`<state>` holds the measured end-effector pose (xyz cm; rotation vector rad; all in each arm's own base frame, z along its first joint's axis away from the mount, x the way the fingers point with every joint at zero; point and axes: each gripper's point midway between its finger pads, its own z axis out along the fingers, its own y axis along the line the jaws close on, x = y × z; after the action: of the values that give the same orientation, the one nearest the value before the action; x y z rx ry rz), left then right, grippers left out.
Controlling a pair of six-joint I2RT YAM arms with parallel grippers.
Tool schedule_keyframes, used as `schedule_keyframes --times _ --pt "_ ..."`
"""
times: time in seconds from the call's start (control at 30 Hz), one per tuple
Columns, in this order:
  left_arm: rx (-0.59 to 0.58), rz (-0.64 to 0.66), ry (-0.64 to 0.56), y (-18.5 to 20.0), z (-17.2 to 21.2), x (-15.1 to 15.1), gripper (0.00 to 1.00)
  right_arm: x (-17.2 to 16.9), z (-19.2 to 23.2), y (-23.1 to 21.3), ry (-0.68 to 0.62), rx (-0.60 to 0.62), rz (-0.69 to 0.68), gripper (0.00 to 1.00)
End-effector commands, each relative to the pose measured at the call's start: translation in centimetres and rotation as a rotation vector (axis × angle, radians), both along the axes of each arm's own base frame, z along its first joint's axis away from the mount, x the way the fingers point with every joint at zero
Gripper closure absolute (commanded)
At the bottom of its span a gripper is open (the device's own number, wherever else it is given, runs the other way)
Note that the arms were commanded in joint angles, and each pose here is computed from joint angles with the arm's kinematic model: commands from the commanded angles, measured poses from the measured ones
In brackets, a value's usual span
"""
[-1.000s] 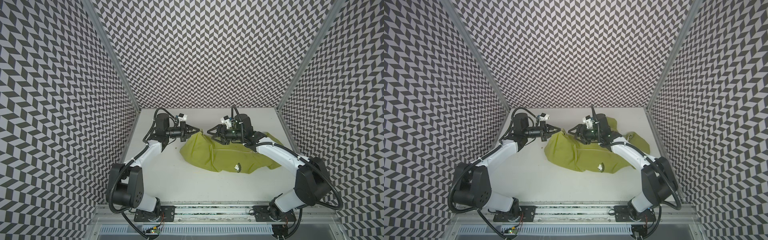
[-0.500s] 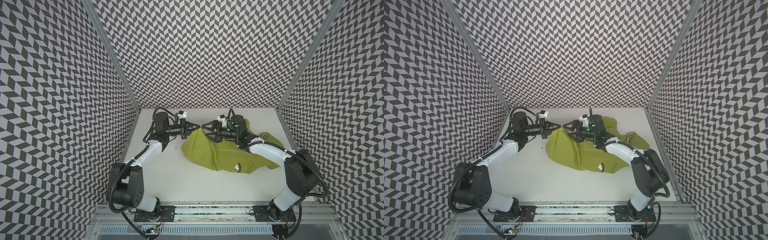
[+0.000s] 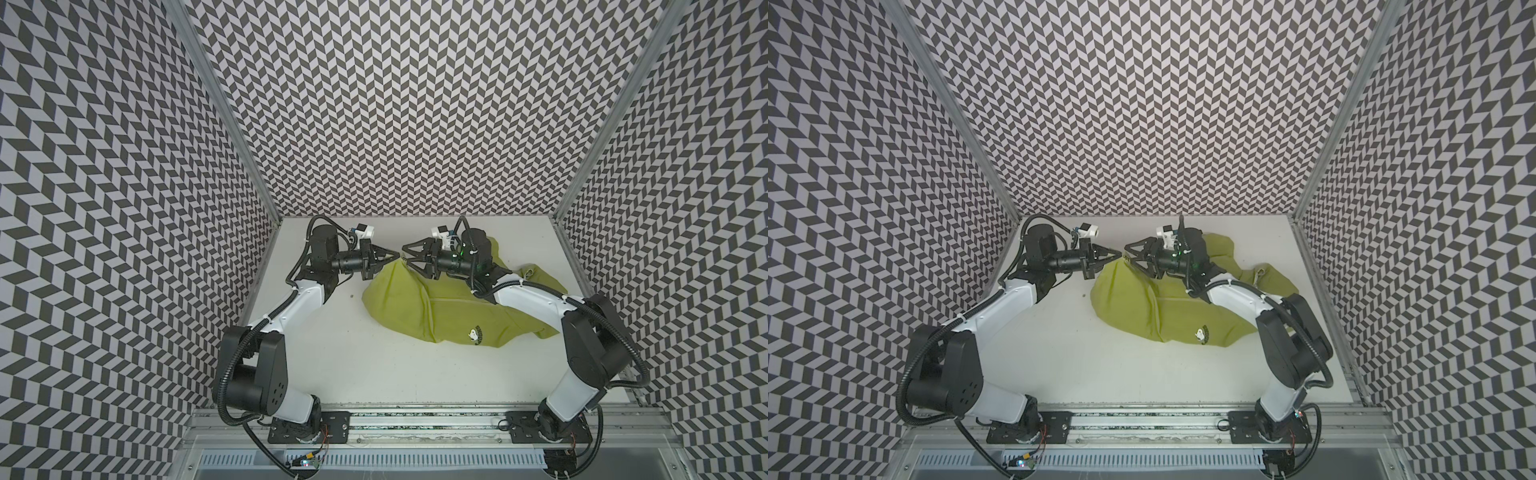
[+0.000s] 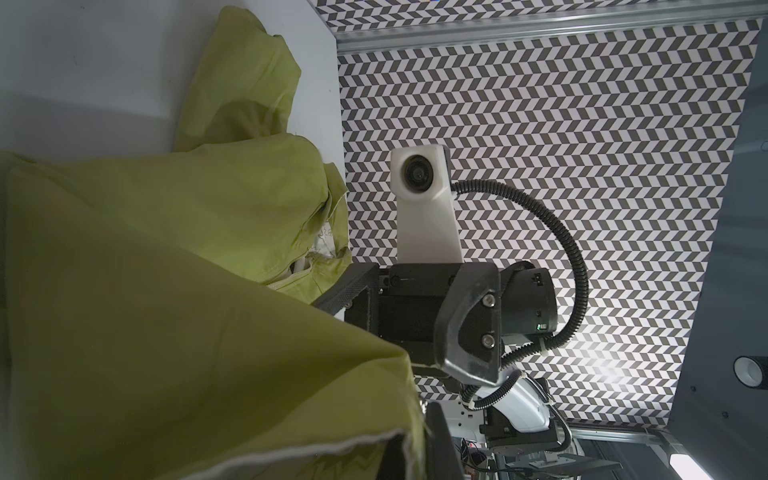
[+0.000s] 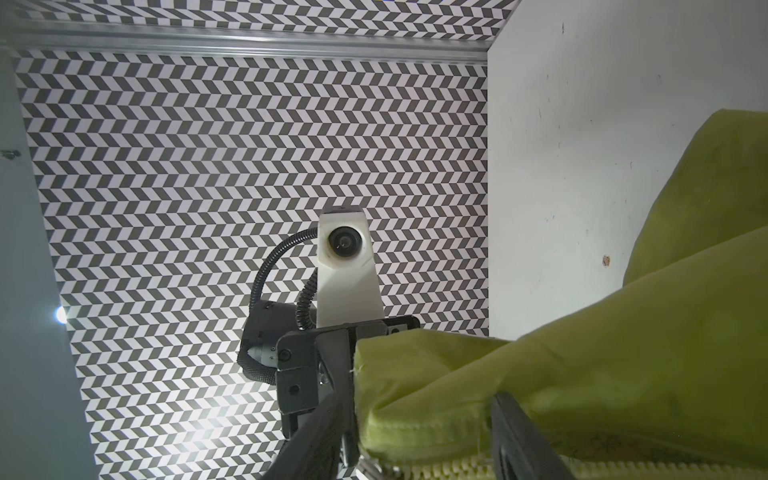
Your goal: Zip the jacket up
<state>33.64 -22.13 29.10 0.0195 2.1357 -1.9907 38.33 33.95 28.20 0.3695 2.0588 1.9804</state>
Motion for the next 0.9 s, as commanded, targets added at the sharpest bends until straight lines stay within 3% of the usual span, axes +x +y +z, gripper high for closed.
schedule_keyframes --times 0.0,0.17,0.5,0.6,0.73,0.87 --pt "0.000 -0.002 -0.018 0.1 0.2 -0.2 1.00 -0.6 3.0 0.1 -0.070 0.051 0.008 0.50" --pt "0.001 -0.001 -0.017 0.0 0.1 -0.2 0.98 -0.8 2.8 0.2 -0.064 0.035 0.015 0.64" --pt "0.001 -0.003 -0.007 0.0 -0.1 -0.3 0.92 -0.9 2.8 0.4 -0.060 0.017 0.027 0.83" --pt "0.003 -0.003 0.005 0.0 -0.4 -0.3 0.84 -1.1 2.8 0.7 -0.057 0.017 0.036 0.87" --pt "0.010 0.003 0.014 0.0 -0.7 -0.4 0.65 -1.5 2.8 1.2 -0.058 0.011 0.049 0.89" --pt "0.023 -0.005 0.031 -0.2 -1.3 -0.7 0.65 -1.9 2.5 1.7 -0.053 0.006 0.062 0.89"
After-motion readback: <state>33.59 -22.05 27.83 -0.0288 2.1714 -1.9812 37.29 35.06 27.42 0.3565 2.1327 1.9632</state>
